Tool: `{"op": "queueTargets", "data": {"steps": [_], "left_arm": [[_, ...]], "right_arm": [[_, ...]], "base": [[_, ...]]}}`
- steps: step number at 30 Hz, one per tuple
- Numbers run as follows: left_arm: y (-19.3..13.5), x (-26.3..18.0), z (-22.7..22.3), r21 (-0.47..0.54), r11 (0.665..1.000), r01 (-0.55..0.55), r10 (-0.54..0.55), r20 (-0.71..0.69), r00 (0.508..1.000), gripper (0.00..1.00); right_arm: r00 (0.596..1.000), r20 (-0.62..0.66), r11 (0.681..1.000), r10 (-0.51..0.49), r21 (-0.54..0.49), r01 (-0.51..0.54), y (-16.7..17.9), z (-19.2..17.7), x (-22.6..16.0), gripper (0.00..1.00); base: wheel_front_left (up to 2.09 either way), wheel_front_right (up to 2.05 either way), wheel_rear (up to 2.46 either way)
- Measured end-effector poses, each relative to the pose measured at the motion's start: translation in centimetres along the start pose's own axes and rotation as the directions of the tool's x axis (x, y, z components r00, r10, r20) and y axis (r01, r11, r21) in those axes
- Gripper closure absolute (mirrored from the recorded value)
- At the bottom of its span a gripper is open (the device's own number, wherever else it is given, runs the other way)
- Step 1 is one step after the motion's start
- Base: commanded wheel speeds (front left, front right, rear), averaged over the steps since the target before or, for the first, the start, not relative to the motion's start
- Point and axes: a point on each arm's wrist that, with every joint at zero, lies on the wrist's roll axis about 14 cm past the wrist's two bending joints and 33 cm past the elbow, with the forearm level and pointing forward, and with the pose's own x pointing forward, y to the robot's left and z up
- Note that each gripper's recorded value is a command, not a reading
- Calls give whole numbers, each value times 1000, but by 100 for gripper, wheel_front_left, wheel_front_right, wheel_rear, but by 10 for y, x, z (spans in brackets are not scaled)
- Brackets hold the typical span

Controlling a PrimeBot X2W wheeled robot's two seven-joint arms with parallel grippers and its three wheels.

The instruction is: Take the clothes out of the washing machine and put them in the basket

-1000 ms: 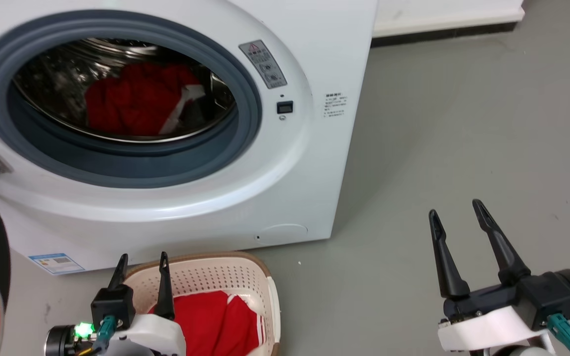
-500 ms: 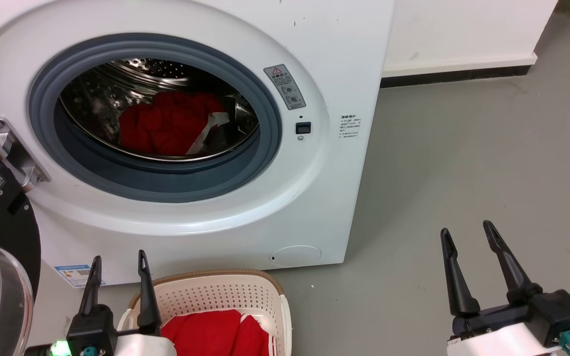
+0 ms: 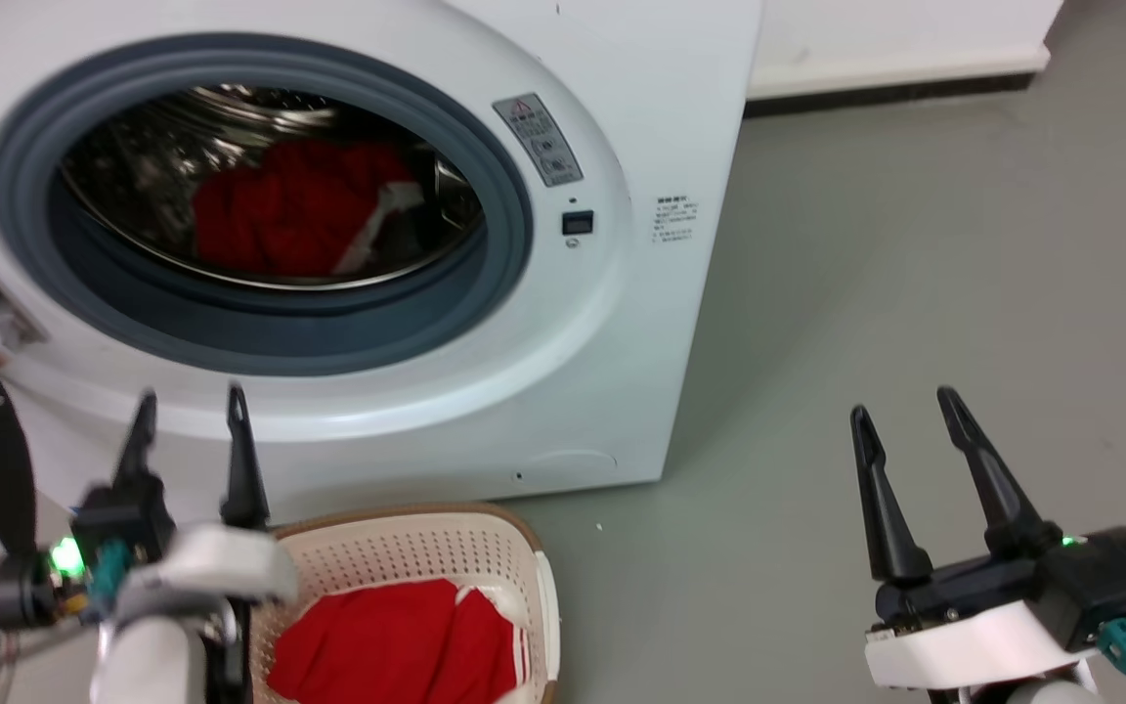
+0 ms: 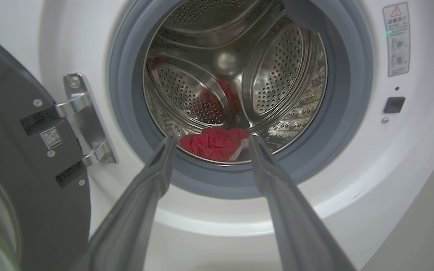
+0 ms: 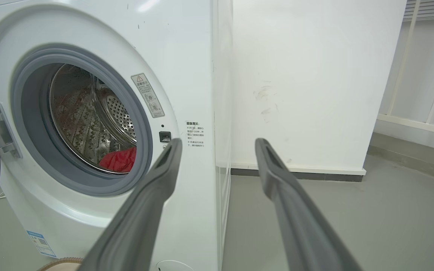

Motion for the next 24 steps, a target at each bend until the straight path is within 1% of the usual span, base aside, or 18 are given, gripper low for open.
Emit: {"op": "queueTargets", "data": {"steps": [2, 12, 15, 19, 24], "left_arm": [[0, 23, -1, 8, 1000, 16, -16, 3, 1000, 0], [-7, 134, -35, 84, 991, 102, -97, -60, 993, 0], [-9, 166, -52, 103, 987, 124, -112, -113, 987, 0], [-8, 214, -63, 125, 983, 136, -116, -157, 981, 0], [-12, 255, -93, 154, 974, 164, -123, -247, 961, 0]], "right_arm": [[1000, 0, 1000, -2, 1, 2, -2, -2, 7, 0], [998, -35, 999, -46, -3, 46, -23, -24, 36, 0], [997, -51, 998, -64, -2, 64, -31, -33, 43, 0], [994, -72, 997, -82, -10, 82, -41, -46, 52, 0], [989, -100, 994, -105, -24, 103, -53, -66, 64, 0]], "base": [[0, 0, 0], [0, 0, 0], [0, 0, 0], [0, 0, 0], [0, 0, 0]]}}
